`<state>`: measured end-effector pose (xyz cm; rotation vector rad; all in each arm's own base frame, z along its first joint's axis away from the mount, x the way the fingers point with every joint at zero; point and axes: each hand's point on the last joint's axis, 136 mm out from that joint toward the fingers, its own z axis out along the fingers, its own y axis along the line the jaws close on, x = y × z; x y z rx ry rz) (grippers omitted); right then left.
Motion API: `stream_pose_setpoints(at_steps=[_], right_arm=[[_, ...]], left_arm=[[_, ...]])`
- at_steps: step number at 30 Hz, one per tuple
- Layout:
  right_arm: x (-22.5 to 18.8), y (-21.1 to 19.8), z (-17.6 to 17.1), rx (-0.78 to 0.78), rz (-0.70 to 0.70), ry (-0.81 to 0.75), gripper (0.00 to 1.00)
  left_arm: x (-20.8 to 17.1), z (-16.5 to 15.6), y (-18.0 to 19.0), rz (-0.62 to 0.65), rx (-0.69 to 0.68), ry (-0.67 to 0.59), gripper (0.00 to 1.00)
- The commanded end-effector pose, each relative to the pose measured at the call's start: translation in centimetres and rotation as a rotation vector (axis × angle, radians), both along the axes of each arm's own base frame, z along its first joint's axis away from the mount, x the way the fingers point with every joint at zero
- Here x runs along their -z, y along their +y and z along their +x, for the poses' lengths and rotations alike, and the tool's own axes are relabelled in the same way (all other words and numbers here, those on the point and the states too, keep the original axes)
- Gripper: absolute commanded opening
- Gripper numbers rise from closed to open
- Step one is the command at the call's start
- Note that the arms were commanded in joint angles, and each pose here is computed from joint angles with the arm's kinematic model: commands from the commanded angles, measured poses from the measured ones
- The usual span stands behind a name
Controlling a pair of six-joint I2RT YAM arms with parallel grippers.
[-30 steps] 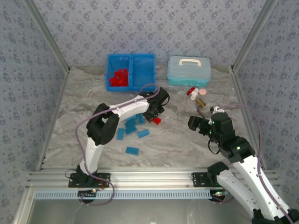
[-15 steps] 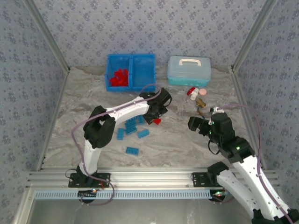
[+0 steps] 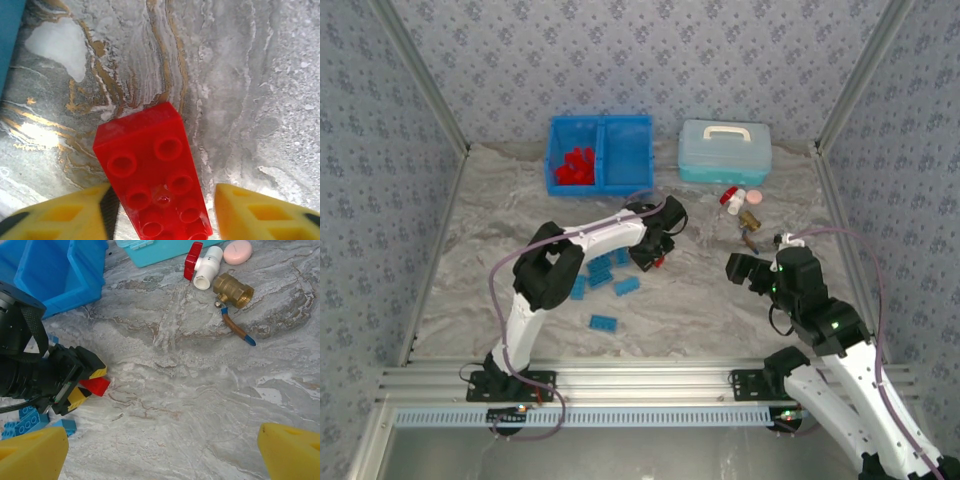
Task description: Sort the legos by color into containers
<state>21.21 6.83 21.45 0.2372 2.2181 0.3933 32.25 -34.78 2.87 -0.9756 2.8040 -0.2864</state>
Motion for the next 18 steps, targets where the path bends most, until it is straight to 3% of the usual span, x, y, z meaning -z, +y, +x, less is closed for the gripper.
stream_pose_setpoints(at_steps=[1,8,13,18], right_arm=[[-0.2,-0.5,-0.2,0.014,-0.015,-0.002,1.0],[-0.2,-0.5,0.0,0.015,-0.011,-0.009,1.0],[-0.6,-0.6,0.2,0.021,-0.017,-0.02,1.0],[-0.7,-0.4,0.5,0.02,-0.008,-0.028,1.0]], left_arm=[[2.2,-1.5,1.7,0.089,0.009,0.082,0.46],[0.4,-1.1,2.2,0.085,0.042,0.041,0.3],[-6.6,1.6,3.4,0.128,0.12,-0.123,0.29],[-14.3,5.3,7.6,0.208,0.17,-0.317,0.28]])
